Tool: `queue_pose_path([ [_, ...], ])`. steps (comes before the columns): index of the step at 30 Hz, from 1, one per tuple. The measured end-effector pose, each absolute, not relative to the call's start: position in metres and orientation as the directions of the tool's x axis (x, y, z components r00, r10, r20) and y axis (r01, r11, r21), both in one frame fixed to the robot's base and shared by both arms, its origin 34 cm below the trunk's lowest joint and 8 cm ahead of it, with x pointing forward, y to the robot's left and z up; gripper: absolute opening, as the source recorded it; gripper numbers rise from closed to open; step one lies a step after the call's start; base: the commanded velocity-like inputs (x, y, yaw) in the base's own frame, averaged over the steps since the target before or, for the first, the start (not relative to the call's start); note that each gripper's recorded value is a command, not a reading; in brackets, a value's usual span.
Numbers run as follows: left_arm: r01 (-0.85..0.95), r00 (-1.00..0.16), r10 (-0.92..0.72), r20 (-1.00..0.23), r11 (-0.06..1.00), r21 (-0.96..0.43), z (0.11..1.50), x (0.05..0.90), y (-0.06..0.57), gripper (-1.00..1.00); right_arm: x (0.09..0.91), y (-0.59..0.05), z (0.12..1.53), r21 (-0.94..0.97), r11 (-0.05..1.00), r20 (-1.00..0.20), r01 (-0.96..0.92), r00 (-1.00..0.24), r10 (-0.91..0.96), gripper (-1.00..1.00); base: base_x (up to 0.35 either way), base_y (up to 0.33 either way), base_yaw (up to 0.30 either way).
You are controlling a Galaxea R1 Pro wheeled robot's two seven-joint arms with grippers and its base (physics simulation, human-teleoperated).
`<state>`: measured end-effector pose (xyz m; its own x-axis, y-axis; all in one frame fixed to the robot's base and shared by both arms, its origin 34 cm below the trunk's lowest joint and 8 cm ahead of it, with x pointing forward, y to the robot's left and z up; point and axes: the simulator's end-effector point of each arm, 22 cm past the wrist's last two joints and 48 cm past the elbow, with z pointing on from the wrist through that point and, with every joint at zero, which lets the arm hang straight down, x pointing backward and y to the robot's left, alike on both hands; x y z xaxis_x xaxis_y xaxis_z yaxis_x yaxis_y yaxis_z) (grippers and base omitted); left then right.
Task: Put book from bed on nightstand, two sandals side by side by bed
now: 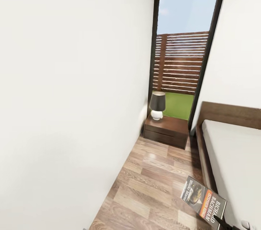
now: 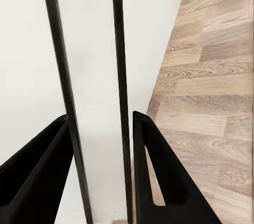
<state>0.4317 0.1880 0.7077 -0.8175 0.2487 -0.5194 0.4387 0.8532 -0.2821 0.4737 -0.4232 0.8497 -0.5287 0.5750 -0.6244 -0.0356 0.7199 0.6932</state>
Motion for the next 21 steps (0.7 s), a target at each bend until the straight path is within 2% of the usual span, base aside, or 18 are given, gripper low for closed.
queue_pose_path([
  [21,0.438,-0.818,0.248,-0.519,0.853,-0.282,0.7077,0.4317,0.1880,1.00,0.4737,-0.4233,0.8496,0.693,0.720,-0.624,-0.035,-0.529,0.575,-1.00,0.000,0.000,-0.233],
])
